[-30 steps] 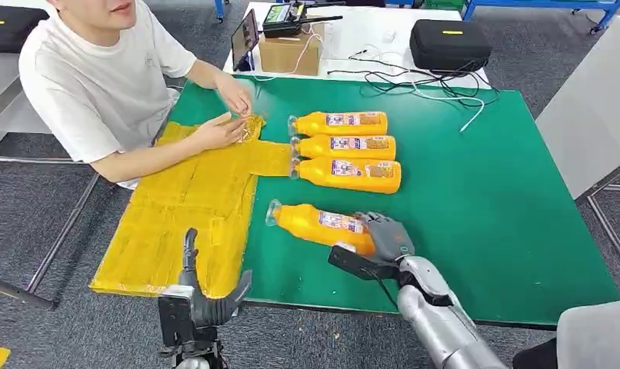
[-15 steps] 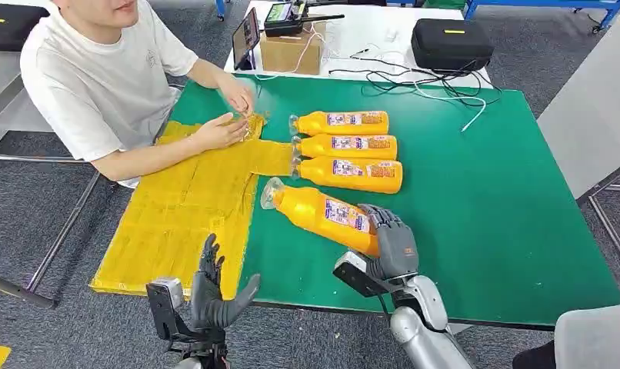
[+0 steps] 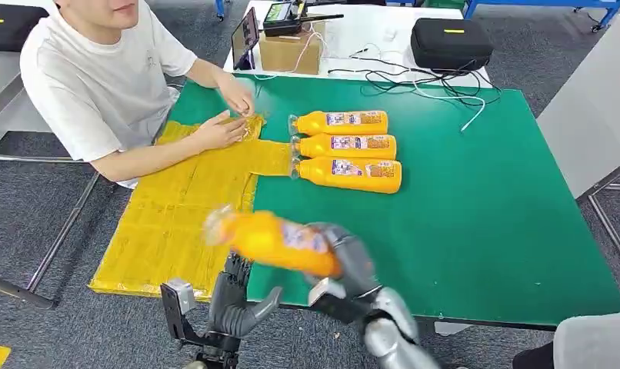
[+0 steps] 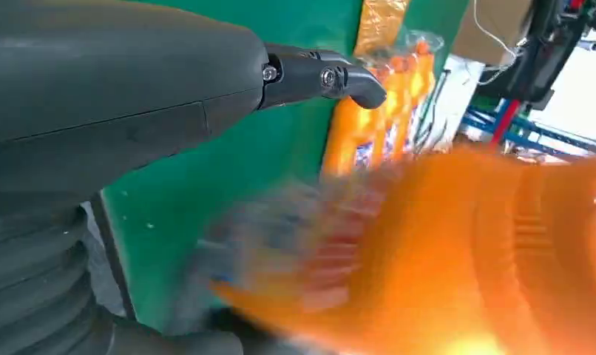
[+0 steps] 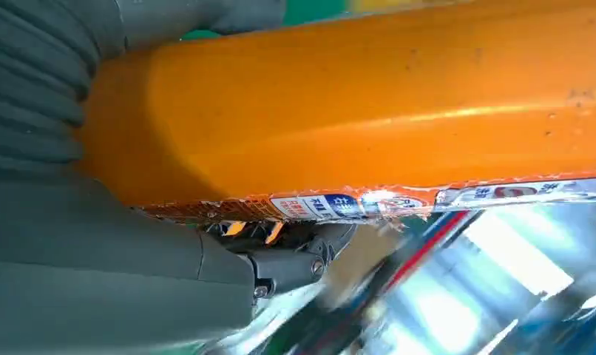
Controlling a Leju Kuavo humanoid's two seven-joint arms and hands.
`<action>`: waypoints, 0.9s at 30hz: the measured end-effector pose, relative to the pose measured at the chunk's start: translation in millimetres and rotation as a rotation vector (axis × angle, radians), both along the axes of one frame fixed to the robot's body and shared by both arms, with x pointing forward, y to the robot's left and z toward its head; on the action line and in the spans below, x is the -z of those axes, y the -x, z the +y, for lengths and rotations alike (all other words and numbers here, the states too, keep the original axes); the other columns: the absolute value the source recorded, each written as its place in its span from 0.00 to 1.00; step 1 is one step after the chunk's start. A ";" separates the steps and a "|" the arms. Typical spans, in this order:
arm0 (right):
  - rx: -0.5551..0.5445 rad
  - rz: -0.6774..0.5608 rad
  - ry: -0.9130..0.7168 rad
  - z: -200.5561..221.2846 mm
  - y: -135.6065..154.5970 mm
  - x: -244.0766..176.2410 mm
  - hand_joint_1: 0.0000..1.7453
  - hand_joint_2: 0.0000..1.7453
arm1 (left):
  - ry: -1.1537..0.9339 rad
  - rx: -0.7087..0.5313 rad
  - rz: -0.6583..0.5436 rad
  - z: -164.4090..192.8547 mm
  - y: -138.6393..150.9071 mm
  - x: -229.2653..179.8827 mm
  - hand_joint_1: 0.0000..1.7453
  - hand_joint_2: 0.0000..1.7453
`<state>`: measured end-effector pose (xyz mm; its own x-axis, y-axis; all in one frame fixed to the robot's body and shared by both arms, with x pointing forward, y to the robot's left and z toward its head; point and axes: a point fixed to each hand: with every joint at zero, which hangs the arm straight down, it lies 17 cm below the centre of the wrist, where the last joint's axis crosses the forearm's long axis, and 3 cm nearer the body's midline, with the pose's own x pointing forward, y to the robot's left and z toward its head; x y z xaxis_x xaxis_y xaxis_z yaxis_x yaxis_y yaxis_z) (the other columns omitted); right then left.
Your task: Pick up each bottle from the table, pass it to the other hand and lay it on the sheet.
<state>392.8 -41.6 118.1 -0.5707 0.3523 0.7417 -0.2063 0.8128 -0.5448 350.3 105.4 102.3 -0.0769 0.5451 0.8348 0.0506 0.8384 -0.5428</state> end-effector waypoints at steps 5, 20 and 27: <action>-0.116 -0.011 -0.074 48.6 35.2 -10.7 1.00 1.00 | 0.086 0.017 0.023 -1.2 -3.7 -4.7 0.00 1.00; -0.257 0.098 -0.117 92.6 50.0 -11.0 1.00 1.00 | 0.172 -0.013 -0.099 14.7 8.7 -41.7 0.10 1.00; -0.325 0.131 -0.094 103.0 55.2 -5.0 1.00 1.00 | 0.202 -0.012 -0.108 23.4 14.5 -38.7 1.00 1.00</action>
